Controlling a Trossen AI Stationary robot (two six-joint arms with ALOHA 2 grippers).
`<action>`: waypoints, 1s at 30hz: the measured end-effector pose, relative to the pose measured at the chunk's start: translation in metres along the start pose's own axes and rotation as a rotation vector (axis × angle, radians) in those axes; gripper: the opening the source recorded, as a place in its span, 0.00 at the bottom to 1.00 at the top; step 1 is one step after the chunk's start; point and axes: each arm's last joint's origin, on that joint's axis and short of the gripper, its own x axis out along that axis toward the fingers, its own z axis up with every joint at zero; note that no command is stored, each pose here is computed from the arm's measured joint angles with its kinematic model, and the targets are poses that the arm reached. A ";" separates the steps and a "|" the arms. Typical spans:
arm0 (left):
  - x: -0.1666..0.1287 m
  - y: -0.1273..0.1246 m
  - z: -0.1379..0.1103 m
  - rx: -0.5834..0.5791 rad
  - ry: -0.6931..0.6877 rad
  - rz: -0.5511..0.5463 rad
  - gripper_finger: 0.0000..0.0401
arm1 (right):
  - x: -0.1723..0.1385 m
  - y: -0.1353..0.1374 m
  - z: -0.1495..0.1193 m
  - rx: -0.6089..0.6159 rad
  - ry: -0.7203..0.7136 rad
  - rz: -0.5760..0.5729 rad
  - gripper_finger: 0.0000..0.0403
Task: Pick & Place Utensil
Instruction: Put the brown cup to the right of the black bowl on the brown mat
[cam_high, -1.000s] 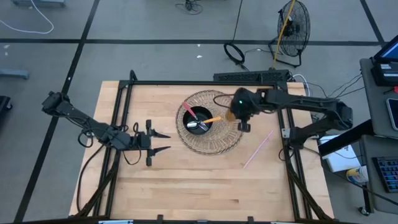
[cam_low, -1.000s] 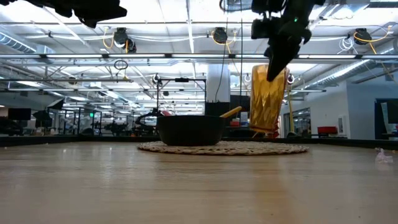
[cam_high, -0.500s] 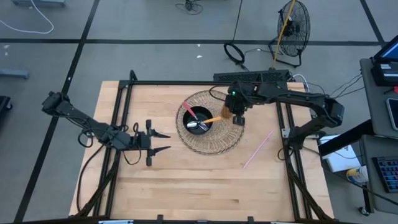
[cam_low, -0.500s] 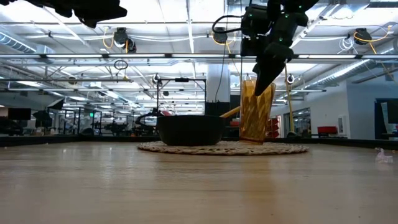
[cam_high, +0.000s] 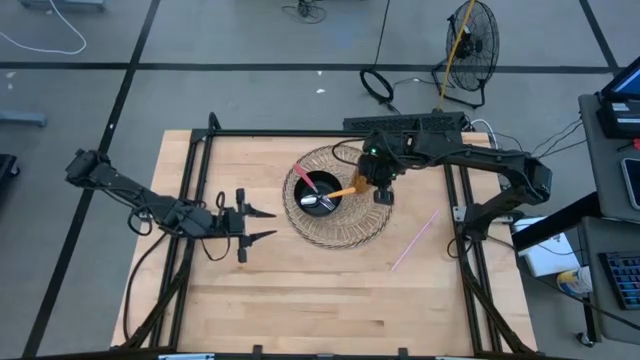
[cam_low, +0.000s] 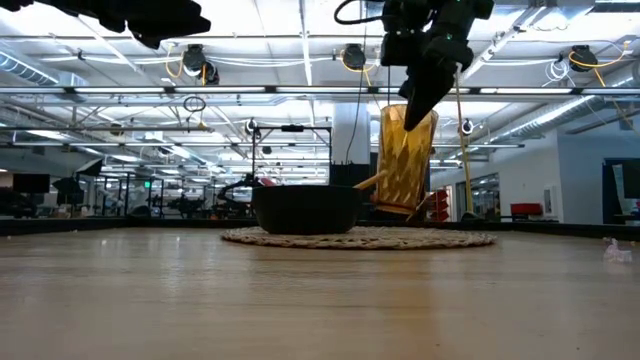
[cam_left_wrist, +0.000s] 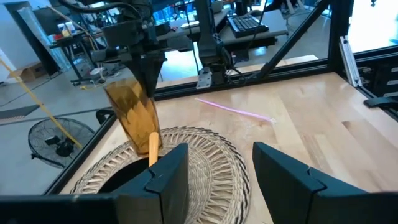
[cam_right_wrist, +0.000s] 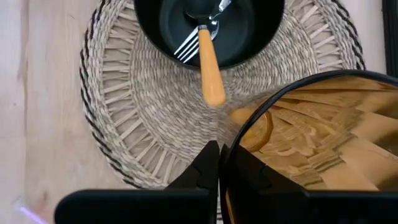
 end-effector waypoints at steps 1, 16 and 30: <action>0.000 0.000 0.000 -0.001 0.000 -0.003 0.46 | -0.001 0.001 0.000 0.003 0.005 0.002 0.02; 0.000 0.000 0.000 -0.019 -0.001 -0.014 0.46 | 0.033 -0.011 0.007 0.037 0.140 0.081 0.02; 0.000 -0.001 0.000 -0.016 0.000 -0.025 0.46 | 0.028 -0.009 0.013 0.056 0.134 0.085 0.02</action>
